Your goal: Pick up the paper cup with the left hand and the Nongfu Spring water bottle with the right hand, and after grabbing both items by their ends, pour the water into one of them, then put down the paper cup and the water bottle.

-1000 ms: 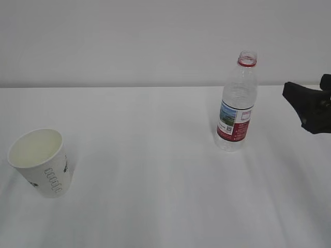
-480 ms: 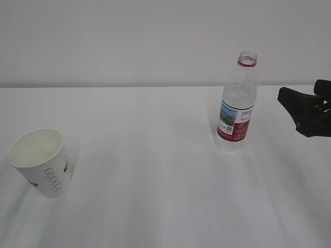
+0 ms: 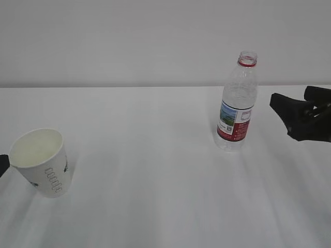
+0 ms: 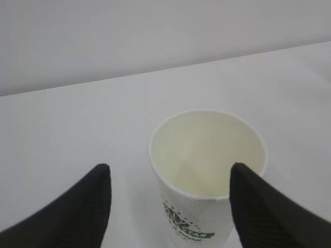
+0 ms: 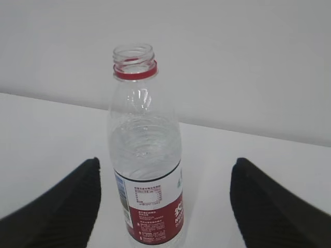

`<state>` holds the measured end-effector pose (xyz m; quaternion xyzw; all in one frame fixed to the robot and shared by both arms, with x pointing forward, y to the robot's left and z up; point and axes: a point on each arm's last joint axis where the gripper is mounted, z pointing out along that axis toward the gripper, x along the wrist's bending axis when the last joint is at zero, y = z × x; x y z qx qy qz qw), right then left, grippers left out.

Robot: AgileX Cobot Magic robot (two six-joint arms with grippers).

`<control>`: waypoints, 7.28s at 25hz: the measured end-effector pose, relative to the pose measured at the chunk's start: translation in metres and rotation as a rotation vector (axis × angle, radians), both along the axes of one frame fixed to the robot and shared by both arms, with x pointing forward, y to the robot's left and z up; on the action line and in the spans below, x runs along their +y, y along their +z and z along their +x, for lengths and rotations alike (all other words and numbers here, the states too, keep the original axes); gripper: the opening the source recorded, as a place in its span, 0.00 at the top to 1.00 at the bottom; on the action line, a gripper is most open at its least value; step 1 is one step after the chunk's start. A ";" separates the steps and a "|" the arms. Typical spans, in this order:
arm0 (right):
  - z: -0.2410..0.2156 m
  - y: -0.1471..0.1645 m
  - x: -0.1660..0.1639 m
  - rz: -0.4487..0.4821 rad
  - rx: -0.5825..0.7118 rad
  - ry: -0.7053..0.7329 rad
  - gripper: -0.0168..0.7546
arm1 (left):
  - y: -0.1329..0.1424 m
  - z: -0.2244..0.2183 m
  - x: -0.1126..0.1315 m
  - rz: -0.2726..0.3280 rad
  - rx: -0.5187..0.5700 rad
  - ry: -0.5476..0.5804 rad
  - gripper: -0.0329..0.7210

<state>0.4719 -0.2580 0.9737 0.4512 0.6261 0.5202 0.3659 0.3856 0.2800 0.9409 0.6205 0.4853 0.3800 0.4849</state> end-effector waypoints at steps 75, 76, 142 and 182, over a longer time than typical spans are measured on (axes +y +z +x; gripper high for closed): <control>0.033 -0.094 0.010 0.023 0.127 0.081 0.22 | -0.016 0.001 -0.010 -0.040 0.122 -0.105 0.26; 0.035 -0.094 0.010 0.023 0.123 0.081 0.22 | -0.016 0.001 -0.010 -0.040 0.122 -0.105 0.26; 0.097 -0.118 0.024 -0.033 0.032 0.202 0.21 | -0.015 0.001 -0.010 -0.042 0.115 -0.107 0.26; 0.122 -0.125 0.026 -0.036 -0.008 0.205 0.12 | -0.015 0.001 -0.010 -0.042 0.115 -0.107 0.26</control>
